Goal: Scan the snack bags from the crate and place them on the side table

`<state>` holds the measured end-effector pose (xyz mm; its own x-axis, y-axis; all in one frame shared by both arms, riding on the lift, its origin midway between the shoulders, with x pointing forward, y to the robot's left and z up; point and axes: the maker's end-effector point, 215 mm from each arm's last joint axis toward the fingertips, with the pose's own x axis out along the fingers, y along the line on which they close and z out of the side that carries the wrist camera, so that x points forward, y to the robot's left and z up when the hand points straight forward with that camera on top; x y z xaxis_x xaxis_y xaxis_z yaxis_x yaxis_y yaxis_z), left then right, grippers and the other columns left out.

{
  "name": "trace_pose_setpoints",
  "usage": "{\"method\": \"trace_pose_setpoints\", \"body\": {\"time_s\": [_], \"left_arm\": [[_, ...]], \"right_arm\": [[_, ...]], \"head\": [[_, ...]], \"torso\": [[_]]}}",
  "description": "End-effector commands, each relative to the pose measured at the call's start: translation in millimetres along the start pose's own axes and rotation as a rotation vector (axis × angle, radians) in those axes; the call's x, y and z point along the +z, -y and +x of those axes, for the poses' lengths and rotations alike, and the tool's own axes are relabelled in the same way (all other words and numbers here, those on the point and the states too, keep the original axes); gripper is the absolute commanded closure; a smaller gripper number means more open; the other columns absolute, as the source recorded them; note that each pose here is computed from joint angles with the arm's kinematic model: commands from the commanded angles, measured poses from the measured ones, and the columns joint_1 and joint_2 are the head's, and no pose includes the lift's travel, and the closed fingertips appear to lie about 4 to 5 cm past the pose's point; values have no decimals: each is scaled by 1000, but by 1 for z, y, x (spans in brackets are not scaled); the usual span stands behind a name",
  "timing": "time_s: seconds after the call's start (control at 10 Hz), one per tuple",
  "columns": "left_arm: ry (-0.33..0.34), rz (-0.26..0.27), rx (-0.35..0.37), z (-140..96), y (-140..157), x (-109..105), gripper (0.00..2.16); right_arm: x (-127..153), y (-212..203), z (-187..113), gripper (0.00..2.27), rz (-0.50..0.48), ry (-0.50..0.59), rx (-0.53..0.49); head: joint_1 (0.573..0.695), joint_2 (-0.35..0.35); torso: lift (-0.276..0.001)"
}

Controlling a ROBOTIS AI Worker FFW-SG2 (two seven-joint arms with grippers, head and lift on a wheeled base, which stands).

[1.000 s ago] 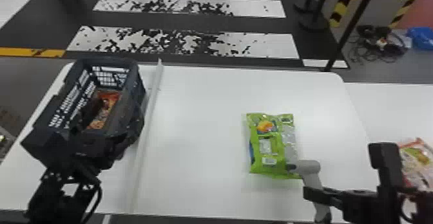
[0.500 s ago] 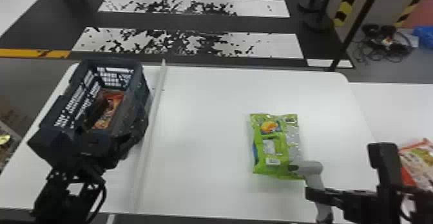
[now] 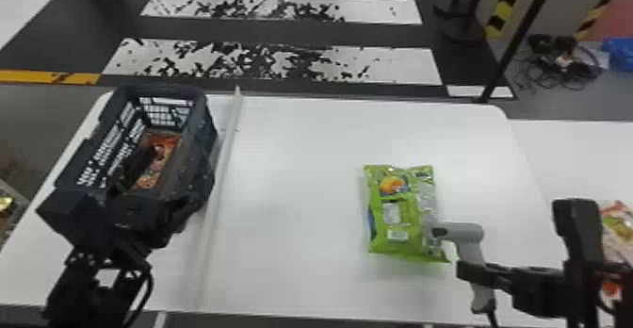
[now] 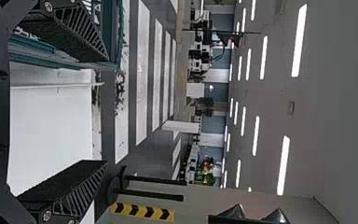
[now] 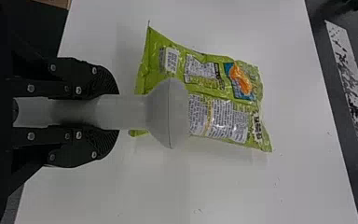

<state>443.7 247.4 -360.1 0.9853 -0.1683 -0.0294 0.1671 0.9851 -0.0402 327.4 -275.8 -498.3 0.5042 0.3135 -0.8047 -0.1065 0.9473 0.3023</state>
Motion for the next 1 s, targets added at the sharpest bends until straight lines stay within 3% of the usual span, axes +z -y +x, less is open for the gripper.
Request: {"method": "trace_pose_setpoints", "body": {"time_s": [0.0,0.4,0.9], "left_arm": [[1,-1,0,0,0,0,100],[2,-1,-1,0,0,1,100],[4,-4,-1,0,1,2,100]], "right_arm": [[22,20,-2,2250,9,50,-28],[75,89,15,2250,-9,150,-126],[86,137,40,2250,-41,108,-204]], "head": [[695,-34],[695,-112],[695,-185]], "torso": [[-50],[-50],[-50]]}}
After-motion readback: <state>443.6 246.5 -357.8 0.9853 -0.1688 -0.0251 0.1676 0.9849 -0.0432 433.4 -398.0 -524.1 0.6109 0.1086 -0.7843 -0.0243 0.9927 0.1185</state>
